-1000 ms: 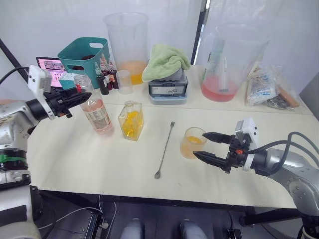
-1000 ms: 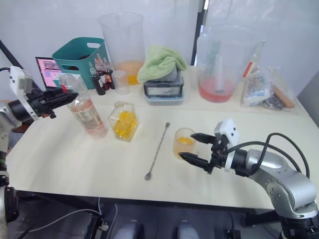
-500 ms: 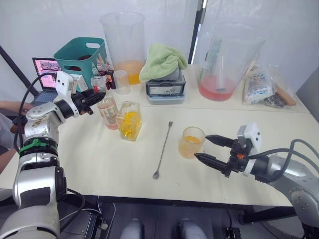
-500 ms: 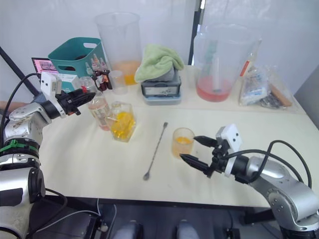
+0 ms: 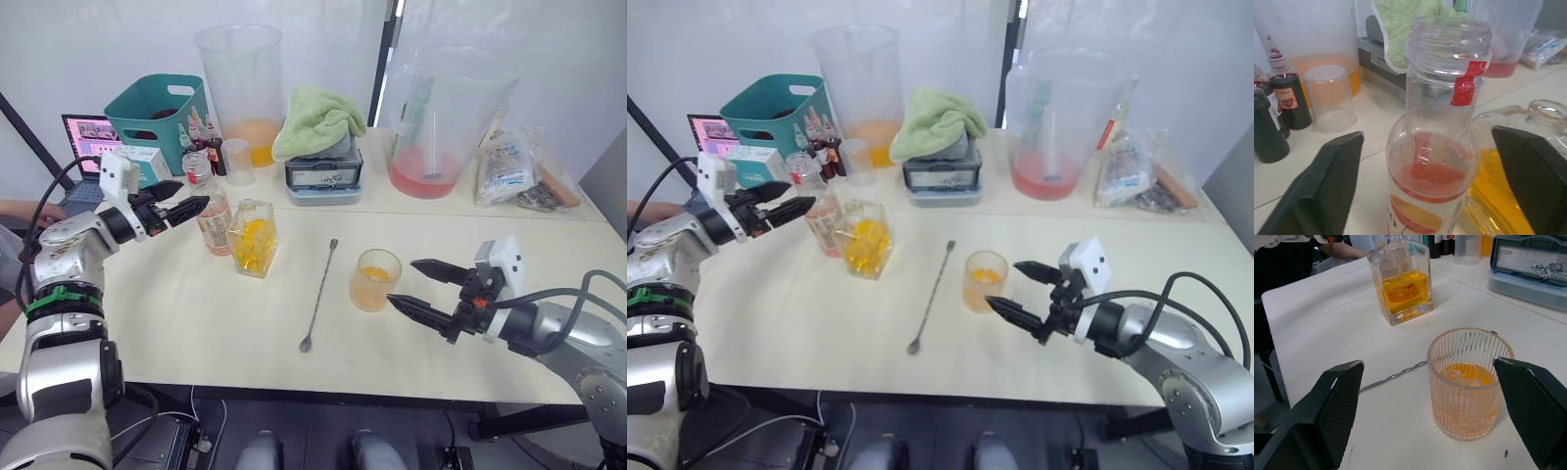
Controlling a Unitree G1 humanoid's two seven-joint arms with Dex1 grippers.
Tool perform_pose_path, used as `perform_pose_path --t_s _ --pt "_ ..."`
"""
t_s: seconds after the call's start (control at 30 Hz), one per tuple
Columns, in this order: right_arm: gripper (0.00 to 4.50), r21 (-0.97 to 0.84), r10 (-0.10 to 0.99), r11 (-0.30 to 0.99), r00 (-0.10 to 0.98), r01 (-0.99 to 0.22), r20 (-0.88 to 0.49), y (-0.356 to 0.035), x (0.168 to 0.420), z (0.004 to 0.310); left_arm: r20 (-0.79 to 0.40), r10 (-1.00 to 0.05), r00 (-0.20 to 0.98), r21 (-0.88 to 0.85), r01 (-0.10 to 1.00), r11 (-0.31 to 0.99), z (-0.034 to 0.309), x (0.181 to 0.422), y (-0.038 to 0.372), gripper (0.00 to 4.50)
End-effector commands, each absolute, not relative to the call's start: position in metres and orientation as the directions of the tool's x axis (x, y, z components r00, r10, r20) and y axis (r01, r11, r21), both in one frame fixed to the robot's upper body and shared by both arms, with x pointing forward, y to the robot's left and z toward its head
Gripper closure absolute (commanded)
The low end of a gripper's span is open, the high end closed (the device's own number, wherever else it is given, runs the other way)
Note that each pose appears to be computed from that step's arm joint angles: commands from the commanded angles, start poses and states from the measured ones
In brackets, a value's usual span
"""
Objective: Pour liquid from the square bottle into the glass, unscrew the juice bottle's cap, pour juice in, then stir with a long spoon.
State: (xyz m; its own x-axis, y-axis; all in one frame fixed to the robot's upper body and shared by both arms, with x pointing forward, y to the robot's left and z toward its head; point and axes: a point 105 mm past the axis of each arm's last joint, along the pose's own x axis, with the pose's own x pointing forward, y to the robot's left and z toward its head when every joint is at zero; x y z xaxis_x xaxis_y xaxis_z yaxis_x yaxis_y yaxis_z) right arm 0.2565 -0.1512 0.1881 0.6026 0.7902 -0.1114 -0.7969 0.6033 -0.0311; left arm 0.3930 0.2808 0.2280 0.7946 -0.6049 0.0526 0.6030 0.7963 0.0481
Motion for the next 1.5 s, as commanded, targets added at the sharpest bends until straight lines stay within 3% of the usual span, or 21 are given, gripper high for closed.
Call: perform_pose_path --t_s 0.03,0.2,0.4,0.7,0.93,1.1,1.3,1.4,1.5 --pt "0.00 -0.065 0.770 0.629 0.633 -0.774 -0.081 -0.163 0.257 0.202 0.148 -0.627 0.765 0.062 0.625 0.778 0.259 0.372 0.296 0.06" --pt "0.00 -0.076 0.689 0.717 0.721 -0.693 -0.071 -0.195 0.263 0.207 0.101 -0.656 0.748 0.033 0.657 0.754 0.247 0.343 0.309 0.06" --pt "0.00 -0.062 0.502 0.860 0.861 -0.507 -0.084 -0.266 0.252 0.201 -0.075 -0.604 0.793 0.019 0.607 0.794 0.192 0.307 0.327 0.06" --pt "0.00 -0.102 0.226 0.966 0.969 -0.236 -0.102 -0.344 0.232 0.174 -0.153 -0.511 0.846 0.018 0.520 0.854 0.147 0.288 0.334 0.06" --pt "0.00 -0.116 0.150 0.980 0.982 -0.164 -0.118 -0.362 0.220 0.153 -0.159 -0.495 0.854 0.042 0.507 0.861 0.139 0.286 0.329 0.06" --pt "0.00 -0.119 0.182 0.974 0.979 -0.192 -0.094 -0.352 0.224 0.154 -0.147 -0.495 0.856 0.042 0.505 0.862 0.139 0.285 0.325 0.06" --pt "0.00 -0.085 0.424 0.900 0.904 -0.427 -0.053 -0.306 0.240 0.174 -0.120 -0.511 0.851 -0.005 0.514 0.858 0.139 0.273 0.293 0.06" --pt "0.00 -0.036 0.617 0.781 0.780 -0.623 -0.108 -0.277 0.242 0.179 -0.109 -0.550 0.828 -0.049 0.548 0.835 0.137 0.261 0.253 0.06" --pt "0.00 0.004 0.737 0.666 0.657 -0.746 -0.157 -0.258 0.242 0.181 -0.115 -0.576 0.809 -0.081 0.570 0.818 0.133 0.254 0.215 0.06"
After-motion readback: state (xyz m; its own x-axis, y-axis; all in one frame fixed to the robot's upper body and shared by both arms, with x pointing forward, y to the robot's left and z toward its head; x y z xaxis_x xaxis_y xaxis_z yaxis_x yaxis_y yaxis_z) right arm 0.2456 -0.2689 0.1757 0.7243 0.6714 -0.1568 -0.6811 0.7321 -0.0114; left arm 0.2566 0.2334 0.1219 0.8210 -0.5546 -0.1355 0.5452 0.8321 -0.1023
